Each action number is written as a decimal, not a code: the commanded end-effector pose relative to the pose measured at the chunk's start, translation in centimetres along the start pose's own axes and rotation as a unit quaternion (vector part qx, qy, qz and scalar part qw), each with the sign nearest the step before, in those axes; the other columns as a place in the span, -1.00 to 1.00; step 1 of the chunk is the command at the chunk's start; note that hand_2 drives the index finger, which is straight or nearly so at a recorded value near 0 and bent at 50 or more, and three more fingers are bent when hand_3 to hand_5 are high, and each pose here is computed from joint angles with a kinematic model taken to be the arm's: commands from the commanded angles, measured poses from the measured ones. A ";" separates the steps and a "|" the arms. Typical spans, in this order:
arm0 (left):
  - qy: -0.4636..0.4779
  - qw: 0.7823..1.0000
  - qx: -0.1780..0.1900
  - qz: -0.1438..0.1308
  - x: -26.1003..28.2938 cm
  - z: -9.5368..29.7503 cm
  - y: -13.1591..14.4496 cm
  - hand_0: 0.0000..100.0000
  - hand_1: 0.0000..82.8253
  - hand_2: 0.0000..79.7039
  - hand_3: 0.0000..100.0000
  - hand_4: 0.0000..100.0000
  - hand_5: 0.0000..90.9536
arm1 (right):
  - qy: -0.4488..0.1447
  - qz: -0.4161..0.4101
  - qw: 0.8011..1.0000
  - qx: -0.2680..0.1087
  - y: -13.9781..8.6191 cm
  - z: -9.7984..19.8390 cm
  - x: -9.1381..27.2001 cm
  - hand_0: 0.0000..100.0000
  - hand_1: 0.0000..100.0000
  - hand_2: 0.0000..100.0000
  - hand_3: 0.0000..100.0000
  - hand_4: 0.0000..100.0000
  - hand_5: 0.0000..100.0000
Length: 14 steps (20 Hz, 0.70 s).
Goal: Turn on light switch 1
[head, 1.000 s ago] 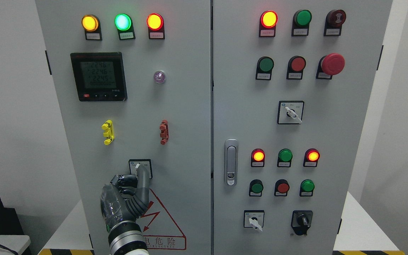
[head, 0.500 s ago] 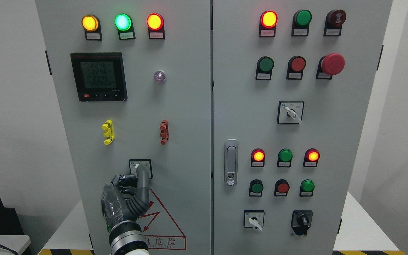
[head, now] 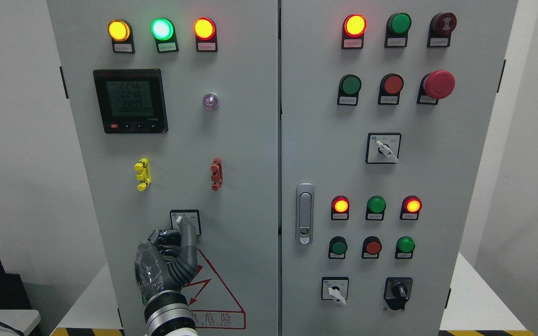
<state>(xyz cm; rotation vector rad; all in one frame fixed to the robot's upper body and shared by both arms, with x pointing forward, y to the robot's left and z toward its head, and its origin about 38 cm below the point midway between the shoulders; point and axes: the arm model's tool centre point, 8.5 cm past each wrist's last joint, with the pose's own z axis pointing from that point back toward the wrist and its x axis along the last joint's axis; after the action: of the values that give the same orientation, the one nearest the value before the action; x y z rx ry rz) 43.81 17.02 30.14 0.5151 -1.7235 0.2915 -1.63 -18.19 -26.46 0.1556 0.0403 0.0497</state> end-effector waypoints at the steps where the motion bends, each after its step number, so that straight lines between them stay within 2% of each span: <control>1: 0.000 1.000 0.002 -0.001 -0.1 0.0 0.0 0.06 -0.31 0.54 0.46 0.58 0.69 | -0.001 -0.009 1.000 0.001 0.0 0.0 0.0 -0.76 -0.22 -1.00 -1.00 -1.00 -1.00; 14: 0.001 1.000 0.004 0.000 -0.1 0.0 0.0 0.22 -0.55 0.58 0.49 0.59 0.70 | -0.001 -0.008 1.000 0.001 0.0 0.0 0.0 -0.76 -0.22 -1.00 -1.00 -1.00 -1.00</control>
<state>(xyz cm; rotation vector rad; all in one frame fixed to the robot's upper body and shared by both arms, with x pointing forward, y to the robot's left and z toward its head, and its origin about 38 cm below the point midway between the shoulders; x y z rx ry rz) 43.82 17.09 30.10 0.5218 -1.7206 0.2963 -1.64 -18.19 -26.46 0.1557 0.0404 0.0497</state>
